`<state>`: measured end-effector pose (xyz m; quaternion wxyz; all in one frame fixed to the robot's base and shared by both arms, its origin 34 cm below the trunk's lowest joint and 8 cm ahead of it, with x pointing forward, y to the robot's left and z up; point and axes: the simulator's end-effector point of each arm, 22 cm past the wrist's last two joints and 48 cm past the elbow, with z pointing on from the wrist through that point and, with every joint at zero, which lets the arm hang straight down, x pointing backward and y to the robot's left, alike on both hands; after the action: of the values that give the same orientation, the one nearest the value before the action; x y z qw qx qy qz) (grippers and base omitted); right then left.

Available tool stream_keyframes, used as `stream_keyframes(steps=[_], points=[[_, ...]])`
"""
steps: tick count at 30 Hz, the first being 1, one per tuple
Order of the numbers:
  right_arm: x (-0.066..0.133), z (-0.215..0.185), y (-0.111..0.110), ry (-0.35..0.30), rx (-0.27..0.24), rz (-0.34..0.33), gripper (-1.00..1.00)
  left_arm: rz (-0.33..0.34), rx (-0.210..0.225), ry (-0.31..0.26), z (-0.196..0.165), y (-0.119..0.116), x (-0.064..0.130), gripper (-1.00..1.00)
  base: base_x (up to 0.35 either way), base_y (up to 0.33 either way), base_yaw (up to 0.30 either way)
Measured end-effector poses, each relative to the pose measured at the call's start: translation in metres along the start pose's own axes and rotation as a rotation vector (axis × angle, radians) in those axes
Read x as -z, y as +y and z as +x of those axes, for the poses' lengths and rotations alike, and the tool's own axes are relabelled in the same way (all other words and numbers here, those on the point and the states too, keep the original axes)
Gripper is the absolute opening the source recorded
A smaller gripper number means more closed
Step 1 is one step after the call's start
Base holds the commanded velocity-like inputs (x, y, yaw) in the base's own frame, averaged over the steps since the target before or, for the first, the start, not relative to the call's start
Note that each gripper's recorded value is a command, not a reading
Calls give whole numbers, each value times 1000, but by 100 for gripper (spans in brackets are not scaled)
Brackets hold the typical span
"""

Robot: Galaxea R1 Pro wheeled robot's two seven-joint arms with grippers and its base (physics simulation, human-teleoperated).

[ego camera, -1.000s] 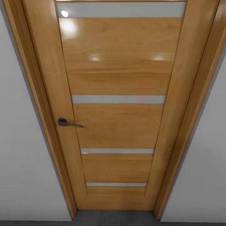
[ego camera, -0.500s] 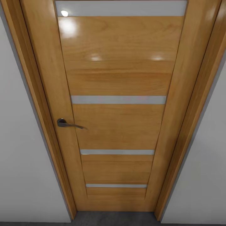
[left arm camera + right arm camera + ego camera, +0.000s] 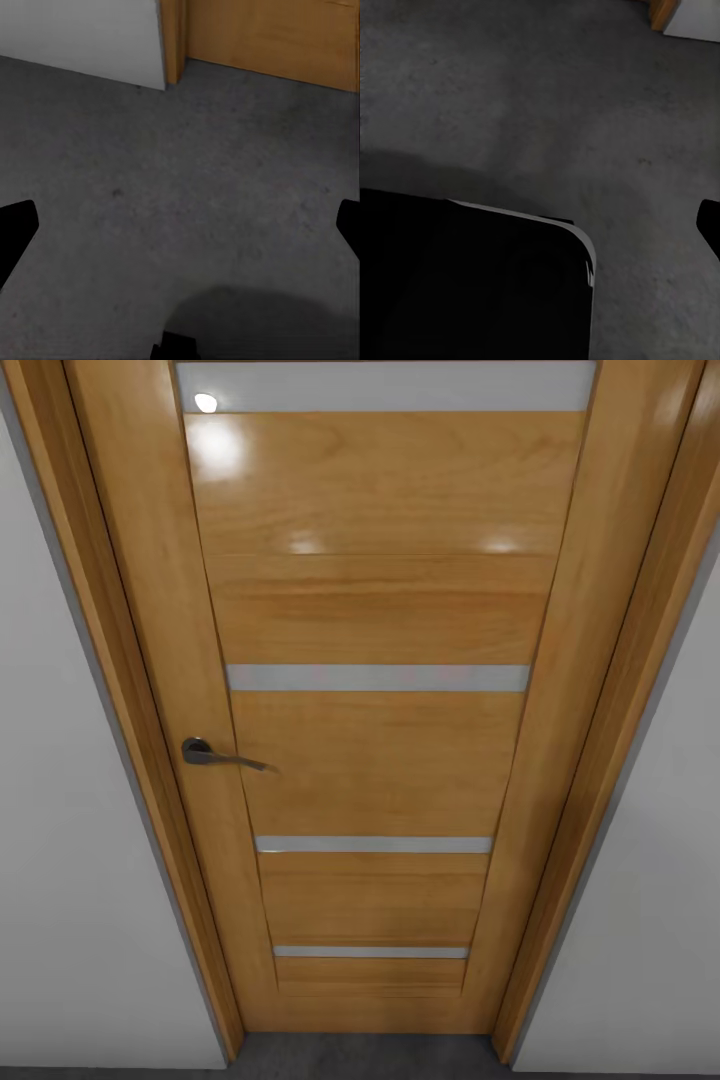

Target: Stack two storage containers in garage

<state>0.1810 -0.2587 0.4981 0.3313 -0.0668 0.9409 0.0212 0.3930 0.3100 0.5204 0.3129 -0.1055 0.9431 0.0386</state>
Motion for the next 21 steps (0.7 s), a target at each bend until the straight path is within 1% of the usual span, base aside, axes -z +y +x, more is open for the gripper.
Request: stream_keyframes(steps=[2,3,6,8,9,11,12,13,15,17,18,21], points=[[0,0,0,1,0,0,100,8,3,-4,-27,-5,-2,100,0,0,0],[0,0,0,1,0,0,100,14,4,-9,-46,-9,-2,100,0,0,0],[0,0,0,1,-1,1,100,42,13,-31,-101,-27,1,100,0,0,0],[0,0,-1,1,-2,2,100,68,27,-67,-145,-46,2,100,0,0,0],[0,0,-1,1,-1,2,100,74,30,-80,-157,-50,2,100,0,0,0],[0,0,-1,1,-1,3,100,93,41,-128,-199,-64,2,100,0,0,0],[0,0,-1,1,-1,3,100,106,47,-164,-228,-72,3,100,0,0,0],[0,0,-2,1,-1,4,100,114,51,-184,-246,-78,3,100,0,0,0],[0,0,-3,0,0,5,100,130,60,-193,-263,-90,1,100,0,0,0],[0,0,-3,0,1,6,100,168,76,-194,-282,-119,-1,100,0,0,0],[0,0,-4,-1,1,6,100,179,79,-194,-287,-127,-1,100,0,0,0],[0,0,-4,-1,1,6,100,239,91,-183,-312,-172,-3,100,0,0,0]])
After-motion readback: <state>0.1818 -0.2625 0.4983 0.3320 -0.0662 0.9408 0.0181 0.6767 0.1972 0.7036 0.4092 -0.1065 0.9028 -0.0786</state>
